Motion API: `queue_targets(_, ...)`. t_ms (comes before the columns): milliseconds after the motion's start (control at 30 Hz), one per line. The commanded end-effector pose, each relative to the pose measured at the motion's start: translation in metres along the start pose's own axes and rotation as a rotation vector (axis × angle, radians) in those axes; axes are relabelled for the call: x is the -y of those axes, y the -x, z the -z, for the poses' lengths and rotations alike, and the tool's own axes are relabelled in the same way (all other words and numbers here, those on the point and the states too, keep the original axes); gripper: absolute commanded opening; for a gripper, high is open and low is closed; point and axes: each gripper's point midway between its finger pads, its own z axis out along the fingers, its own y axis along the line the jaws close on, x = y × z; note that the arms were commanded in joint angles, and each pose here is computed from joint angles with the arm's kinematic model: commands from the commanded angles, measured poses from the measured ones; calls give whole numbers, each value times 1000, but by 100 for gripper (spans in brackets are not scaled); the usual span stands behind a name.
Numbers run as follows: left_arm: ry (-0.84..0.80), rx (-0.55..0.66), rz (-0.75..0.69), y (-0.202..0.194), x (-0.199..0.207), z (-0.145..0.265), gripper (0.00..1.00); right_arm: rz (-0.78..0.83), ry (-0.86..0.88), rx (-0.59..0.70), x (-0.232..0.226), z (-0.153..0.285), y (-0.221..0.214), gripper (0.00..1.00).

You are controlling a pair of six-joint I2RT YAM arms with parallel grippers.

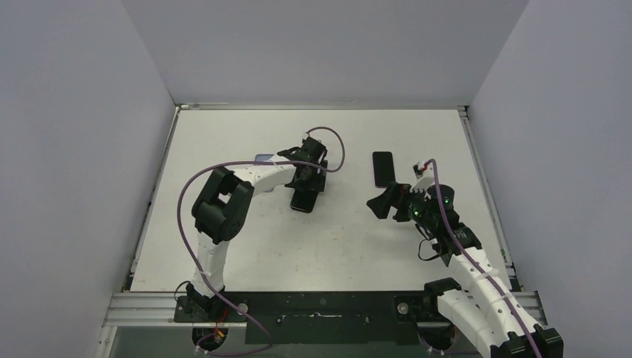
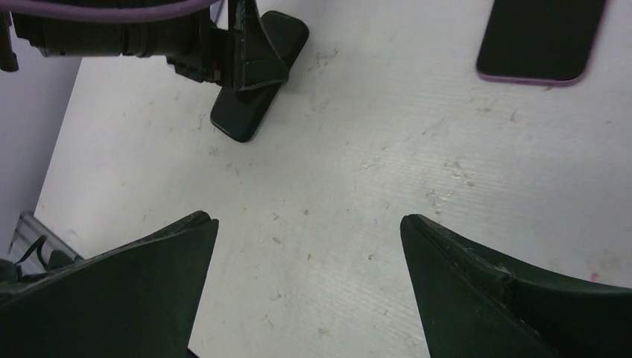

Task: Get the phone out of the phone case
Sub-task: Pick up the phone at the center of the board.

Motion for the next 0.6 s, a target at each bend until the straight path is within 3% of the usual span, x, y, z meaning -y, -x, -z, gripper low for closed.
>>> queue_targets(0,-69,-83,85,-26,11,23,56,-40,97,37,-28,-14,-5,100)
queue_targets(567,-409,-37,433,-20,58,89,15,-146,233,-54,-107,-68,-79,100)
